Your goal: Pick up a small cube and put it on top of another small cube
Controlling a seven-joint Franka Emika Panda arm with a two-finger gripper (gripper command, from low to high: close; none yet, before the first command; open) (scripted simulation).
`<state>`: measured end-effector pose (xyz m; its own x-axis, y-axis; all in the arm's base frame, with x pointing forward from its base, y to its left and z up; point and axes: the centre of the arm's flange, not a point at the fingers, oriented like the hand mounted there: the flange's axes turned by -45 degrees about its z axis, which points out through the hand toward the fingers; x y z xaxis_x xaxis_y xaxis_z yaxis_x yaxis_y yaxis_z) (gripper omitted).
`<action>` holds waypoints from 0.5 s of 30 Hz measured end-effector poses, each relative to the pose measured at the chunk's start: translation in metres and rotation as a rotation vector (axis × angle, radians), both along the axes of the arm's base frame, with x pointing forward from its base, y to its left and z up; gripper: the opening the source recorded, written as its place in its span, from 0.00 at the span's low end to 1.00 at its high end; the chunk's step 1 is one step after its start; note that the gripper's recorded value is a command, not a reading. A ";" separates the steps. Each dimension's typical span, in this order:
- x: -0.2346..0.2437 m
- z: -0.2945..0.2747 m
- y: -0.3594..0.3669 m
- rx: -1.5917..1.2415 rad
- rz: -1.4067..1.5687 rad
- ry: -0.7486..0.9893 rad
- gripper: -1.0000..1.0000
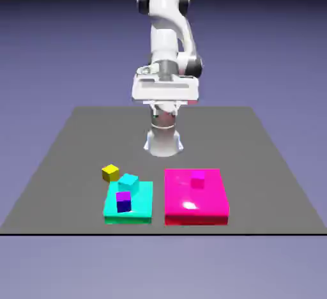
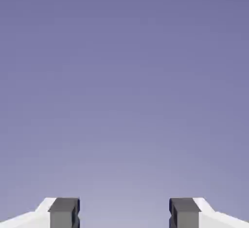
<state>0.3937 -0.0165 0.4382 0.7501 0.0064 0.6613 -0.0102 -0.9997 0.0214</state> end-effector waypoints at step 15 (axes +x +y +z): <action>-0.124 -0.240 -0.225 0.368 -0.688 0.865 0.50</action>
